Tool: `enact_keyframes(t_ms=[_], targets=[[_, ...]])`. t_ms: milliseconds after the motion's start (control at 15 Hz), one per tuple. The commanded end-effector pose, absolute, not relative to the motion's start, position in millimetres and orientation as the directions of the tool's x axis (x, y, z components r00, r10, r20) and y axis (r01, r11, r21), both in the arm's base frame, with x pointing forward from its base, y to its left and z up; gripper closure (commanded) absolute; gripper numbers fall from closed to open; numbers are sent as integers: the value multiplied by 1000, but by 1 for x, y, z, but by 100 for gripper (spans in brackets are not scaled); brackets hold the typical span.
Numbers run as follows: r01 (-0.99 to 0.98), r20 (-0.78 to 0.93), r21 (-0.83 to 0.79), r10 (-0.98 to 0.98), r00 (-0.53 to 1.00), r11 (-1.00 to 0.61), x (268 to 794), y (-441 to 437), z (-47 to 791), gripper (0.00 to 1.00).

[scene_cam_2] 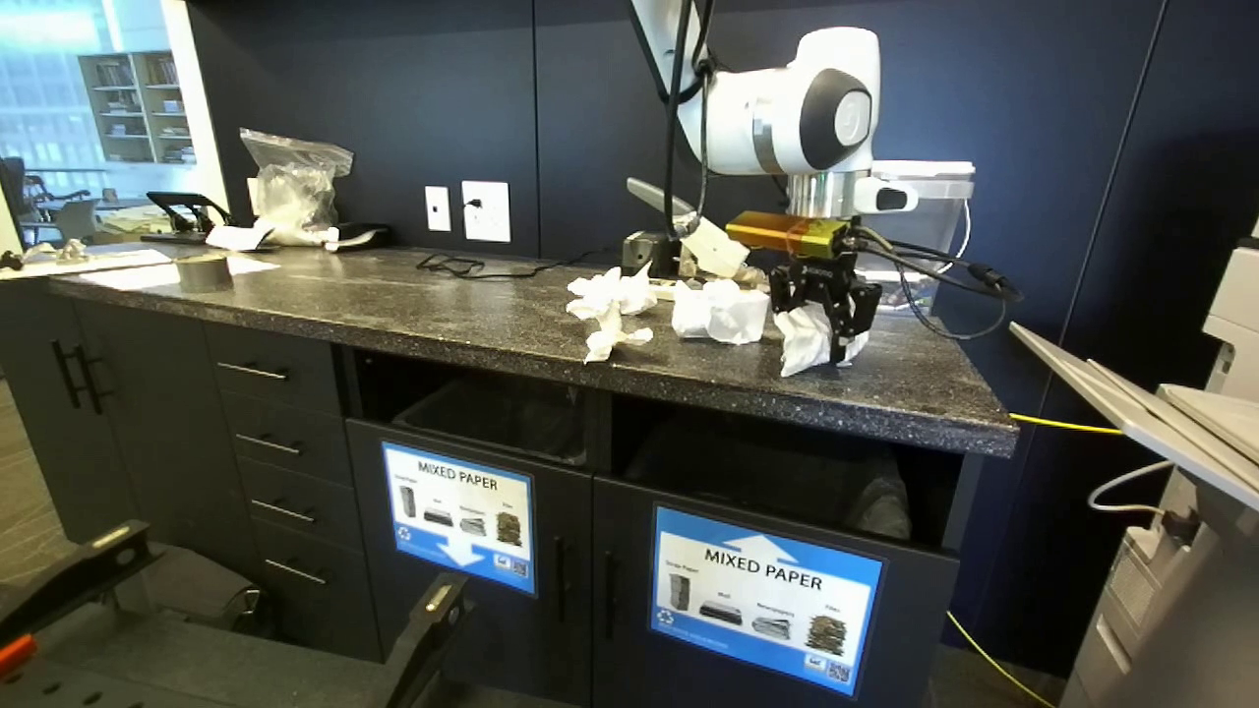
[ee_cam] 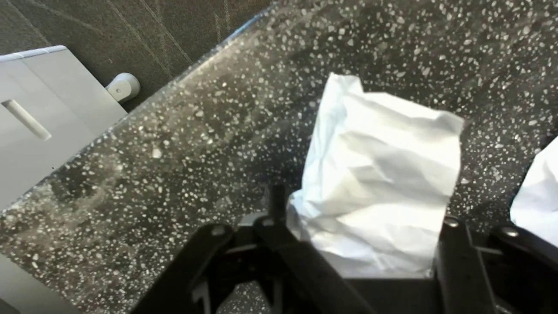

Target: Remove all the paper trash from the base top and put them in the mixed paper bin on the right

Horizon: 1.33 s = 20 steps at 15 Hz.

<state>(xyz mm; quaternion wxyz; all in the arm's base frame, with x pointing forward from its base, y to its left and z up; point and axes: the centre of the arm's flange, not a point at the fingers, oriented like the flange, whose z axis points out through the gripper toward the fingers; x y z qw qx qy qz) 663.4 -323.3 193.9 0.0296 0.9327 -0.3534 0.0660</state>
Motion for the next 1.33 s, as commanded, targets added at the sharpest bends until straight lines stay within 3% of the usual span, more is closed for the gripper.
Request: enact_keyframes(t_ms=[0, 200, 467, 1267], targets=[[-662, 127, 31, -654, 746, -749, 675, -329, 195, 66], [-638, 68, 68, -634, 770, -767, 673, -323, 192, 88], [-566, 7, 97, -568, 823, -819, 659, -304, 196, 84], [-322, -25, 93, -325, 945, -942, 584, -231, 200, 87]])
